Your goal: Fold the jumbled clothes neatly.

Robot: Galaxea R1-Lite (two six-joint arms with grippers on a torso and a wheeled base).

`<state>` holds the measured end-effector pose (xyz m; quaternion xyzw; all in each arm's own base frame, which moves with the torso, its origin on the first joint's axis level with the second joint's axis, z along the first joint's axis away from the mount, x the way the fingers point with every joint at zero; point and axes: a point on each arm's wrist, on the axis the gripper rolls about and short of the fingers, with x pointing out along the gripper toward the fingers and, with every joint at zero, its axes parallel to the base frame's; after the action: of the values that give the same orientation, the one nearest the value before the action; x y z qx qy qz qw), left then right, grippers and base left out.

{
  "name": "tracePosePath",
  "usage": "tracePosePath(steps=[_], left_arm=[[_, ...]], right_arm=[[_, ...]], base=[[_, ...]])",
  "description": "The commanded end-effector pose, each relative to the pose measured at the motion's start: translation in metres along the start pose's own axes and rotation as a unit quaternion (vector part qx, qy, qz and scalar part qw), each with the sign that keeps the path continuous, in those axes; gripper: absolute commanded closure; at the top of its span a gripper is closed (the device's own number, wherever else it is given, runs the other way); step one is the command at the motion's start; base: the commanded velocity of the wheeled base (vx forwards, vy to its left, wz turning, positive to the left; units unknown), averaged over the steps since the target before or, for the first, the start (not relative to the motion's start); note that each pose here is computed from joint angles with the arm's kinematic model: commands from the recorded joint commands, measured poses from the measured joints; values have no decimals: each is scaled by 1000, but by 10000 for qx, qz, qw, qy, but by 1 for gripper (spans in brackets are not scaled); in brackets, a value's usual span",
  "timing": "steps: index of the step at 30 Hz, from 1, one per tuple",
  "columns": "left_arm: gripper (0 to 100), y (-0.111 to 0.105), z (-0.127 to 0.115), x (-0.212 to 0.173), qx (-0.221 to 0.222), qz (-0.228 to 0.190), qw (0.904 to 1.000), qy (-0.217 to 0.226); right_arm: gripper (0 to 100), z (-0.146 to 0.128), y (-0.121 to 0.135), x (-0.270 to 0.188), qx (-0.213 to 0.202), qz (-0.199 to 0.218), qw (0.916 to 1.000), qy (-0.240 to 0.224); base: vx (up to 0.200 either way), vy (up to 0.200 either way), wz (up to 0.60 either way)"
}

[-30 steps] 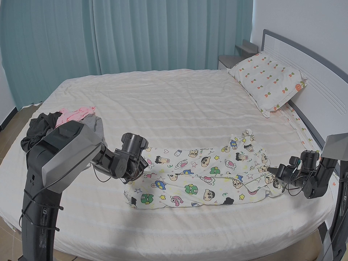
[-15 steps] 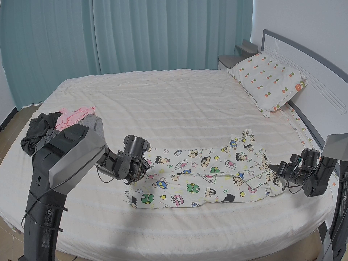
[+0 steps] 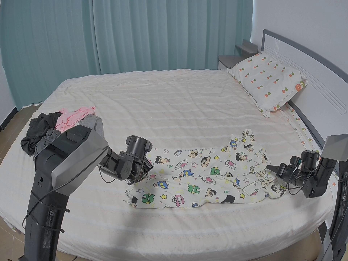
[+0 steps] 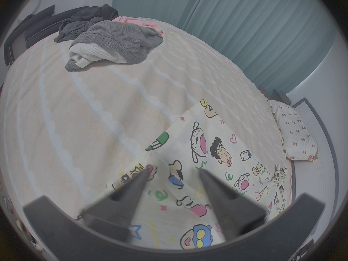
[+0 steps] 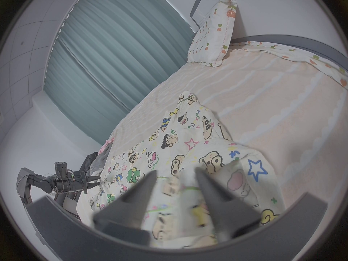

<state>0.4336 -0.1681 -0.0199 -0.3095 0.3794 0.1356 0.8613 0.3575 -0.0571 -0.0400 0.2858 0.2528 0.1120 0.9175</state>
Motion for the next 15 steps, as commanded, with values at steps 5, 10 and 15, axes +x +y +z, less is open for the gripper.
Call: tracePosePath(steps=[5, 10, 15], left_arm=[[0, 3, 39, -30, -284, 18, 9994, -197], [0, 11, 68, -63, -661, -81, 9976, -202], [0, 25, 76, -109, -1029, -628, 9915, 482]], right_arm=[[0, 7, -9, -19, 84, -283, 9992, -257], [0, 17, 0, -42, 270, -376, 9963, -731], [0, 15, 32, -62, 494, -285, 9939, -945]], base=[[0, 0, 0], [0, 0, 0], [0, 0, 0]])
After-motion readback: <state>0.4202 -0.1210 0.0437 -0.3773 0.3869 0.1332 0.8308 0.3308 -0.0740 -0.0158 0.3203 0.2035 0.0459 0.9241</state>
